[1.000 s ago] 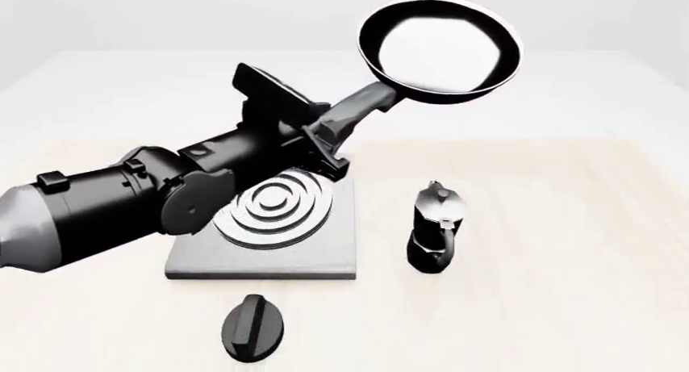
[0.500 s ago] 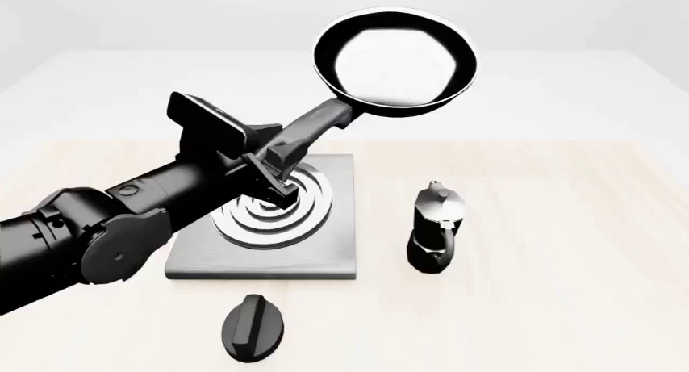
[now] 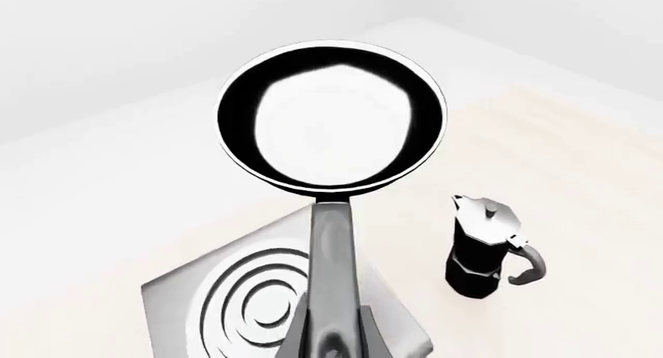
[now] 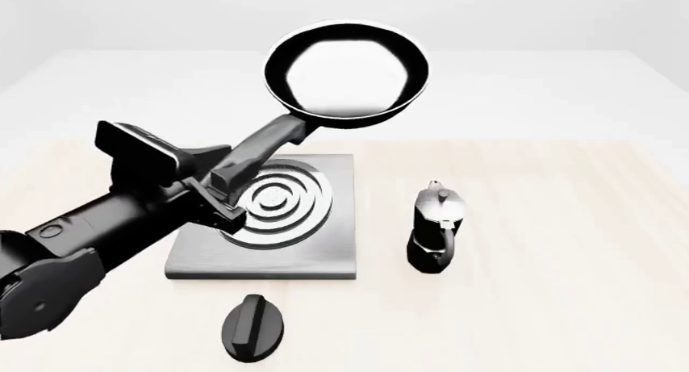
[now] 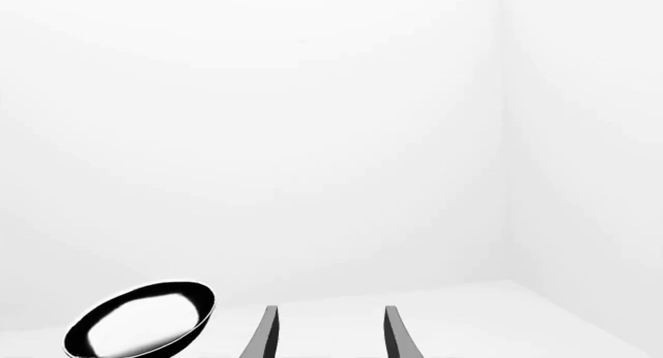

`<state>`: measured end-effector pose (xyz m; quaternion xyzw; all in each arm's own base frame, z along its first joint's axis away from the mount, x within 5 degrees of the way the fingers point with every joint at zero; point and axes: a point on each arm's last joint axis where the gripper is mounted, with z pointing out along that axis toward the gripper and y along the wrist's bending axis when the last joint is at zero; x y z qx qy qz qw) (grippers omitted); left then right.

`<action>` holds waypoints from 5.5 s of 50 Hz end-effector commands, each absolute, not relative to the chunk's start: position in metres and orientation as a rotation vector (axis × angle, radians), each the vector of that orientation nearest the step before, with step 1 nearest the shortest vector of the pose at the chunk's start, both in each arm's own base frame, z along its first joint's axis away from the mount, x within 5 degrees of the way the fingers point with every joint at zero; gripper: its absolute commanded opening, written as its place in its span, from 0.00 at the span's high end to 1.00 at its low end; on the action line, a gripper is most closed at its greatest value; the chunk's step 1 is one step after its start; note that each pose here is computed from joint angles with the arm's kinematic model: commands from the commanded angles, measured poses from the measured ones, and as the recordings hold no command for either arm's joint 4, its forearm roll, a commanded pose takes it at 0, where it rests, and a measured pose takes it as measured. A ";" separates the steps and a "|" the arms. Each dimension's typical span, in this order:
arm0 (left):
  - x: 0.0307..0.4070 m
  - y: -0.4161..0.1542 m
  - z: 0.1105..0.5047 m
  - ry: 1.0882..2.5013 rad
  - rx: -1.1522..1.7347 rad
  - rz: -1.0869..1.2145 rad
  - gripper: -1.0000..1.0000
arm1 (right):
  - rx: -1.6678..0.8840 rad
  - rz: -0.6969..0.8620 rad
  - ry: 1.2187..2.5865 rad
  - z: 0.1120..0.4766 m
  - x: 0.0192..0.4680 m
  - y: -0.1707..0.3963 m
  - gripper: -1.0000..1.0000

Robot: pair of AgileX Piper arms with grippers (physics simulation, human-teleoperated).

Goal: Put the frying pan on the stove.

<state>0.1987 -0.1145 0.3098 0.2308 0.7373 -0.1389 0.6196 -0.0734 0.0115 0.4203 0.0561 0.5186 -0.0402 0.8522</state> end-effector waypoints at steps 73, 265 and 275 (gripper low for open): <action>0.098 -0.044 0.297 1.787 0.345 -0.332 1.00 | 0.116 -0.089 1.094 0.419 -0.072 0.011 0.00; 0.135 -0.038 0.184 2.076 0.141 -0.251 1.00 | 0.115 -0.124 1.101 0.413 -0.062 0.011 0.00; 0.132 -0.034 0.177 2.087 0.114 -0.243 0.00 | 0.116 -0.121 1.097 0.415 -0.064 0.011 0.00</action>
